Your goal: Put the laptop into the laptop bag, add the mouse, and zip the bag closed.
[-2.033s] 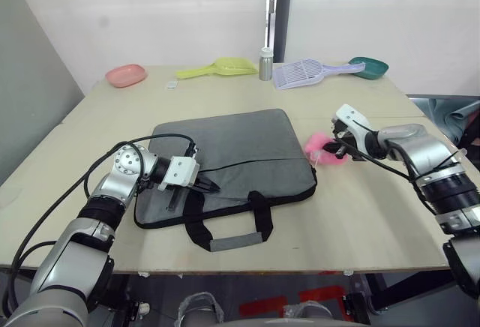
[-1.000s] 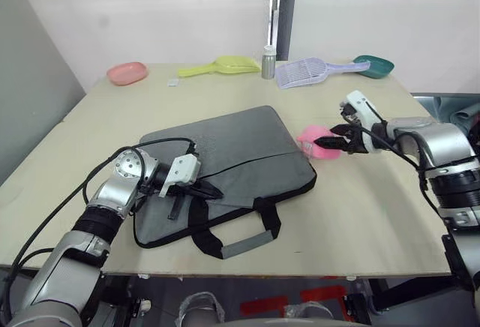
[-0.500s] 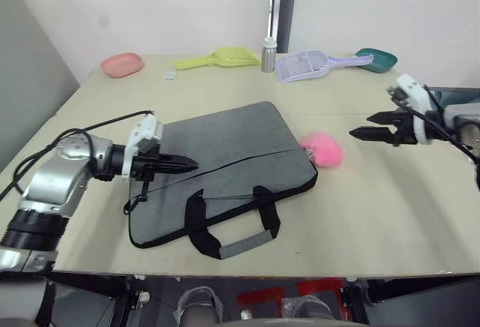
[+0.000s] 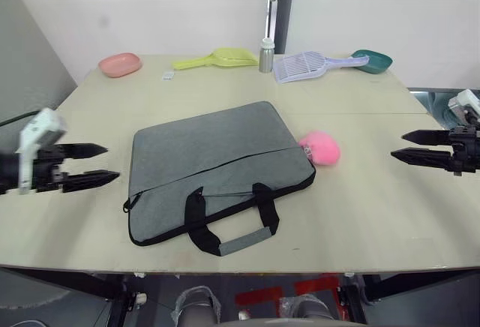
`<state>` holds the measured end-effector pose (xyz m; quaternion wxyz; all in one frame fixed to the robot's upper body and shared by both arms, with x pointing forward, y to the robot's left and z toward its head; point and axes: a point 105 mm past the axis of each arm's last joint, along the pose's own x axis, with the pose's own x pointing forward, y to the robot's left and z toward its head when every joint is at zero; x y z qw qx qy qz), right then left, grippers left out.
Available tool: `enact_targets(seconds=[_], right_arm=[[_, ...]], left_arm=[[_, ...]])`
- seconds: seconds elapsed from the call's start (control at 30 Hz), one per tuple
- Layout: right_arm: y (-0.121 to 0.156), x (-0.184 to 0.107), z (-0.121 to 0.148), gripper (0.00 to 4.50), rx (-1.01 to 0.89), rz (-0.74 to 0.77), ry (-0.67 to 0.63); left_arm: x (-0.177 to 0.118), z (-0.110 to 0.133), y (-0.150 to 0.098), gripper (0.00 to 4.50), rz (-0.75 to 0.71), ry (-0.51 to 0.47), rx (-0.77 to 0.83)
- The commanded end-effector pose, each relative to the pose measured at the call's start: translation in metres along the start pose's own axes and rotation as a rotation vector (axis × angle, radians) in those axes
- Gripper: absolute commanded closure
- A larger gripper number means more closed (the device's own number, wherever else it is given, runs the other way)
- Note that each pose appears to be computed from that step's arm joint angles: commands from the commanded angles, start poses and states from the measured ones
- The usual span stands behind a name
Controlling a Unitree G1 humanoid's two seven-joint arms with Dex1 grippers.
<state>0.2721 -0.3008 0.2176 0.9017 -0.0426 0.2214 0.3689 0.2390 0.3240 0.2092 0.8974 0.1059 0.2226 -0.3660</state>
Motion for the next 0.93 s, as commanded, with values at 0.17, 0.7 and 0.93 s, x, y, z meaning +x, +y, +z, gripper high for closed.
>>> enact_targets(seconds=[0.17,0.7,0.93], right_arm=[[0.000,-0.019,0.010,0.00,-0.047,-0.021,-0.028],[-0.009,0.010,0.008,0.00,-0.045,0.017,-0.079],[-0.008,0.023,0.013,0.00,-0.048,0.037,-0.096]], left_arm=[[-0.042,0.007,0.013,0.20,0.162,-0.119,-0.051],[-0.082,-0.018,0.003,0.09,0.362,-0.135,-0.176],[-0.083,-0.019,0.003,0.09,0.386,-0.165,-0.181]])
